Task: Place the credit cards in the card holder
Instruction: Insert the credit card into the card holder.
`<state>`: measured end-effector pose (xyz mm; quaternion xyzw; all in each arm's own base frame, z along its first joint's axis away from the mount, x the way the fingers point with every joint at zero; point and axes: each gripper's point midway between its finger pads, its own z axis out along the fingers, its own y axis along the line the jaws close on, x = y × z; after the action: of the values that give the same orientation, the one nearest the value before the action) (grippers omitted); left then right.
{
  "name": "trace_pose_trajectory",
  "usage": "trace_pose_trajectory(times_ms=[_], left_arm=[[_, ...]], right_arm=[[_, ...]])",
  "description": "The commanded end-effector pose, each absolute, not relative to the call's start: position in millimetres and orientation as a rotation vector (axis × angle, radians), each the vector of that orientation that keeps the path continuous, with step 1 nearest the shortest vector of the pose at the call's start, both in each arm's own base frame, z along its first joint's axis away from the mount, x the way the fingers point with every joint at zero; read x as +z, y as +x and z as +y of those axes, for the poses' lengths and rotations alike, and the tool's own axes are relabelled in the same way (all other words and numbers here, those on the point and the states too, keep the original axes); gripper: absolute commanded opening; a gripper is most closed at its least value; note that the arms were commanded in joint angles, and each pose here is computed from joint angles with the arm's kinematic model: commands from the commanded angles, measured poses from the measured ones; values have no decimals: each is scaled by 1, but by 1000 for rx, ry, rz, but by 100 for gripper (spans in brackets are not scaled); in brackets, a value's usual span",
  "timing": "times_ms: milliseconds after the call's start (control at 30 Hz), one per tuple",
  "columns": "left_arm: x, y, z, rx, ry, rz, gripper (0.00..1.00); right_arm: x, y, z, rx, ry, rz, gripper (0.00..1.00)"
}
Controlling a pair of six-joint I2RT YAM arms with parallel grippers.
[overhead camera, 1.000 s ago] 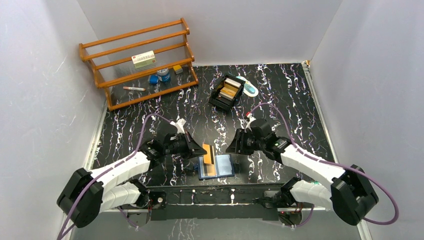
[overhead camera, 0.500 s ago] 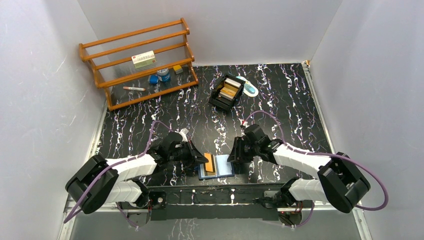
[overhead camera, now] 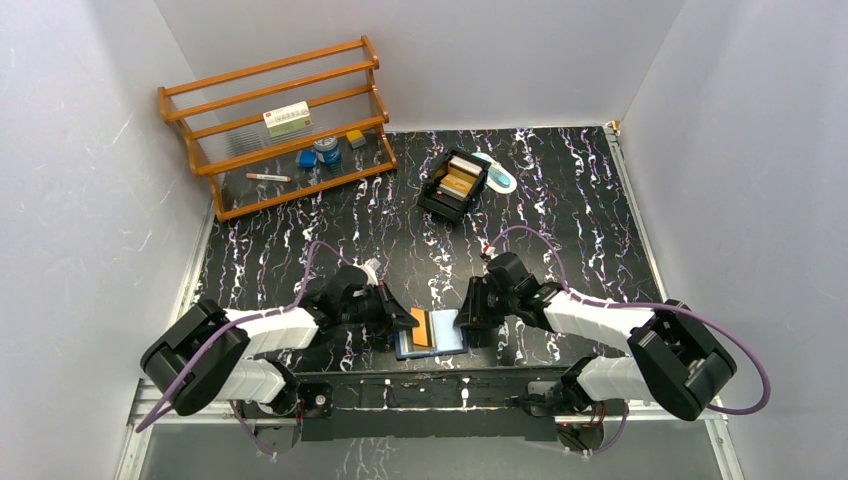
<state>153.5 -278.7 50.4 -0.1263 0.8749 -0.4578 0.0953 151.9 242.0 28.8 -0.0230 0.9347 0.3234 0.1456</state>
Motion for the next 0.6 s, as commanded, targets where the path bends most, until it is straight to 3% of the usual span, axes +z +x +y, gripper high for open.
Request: trace_pose_trajectory(times_ms=[0,567], left_arm=[[47,149,-281,-1377,-319,2592,0],[28,139,-262,-1180,-360,2737,0]], right_arm=[[31,153,249,967,-71,2667,40],[31,153,248,958,-61,2668,37]])
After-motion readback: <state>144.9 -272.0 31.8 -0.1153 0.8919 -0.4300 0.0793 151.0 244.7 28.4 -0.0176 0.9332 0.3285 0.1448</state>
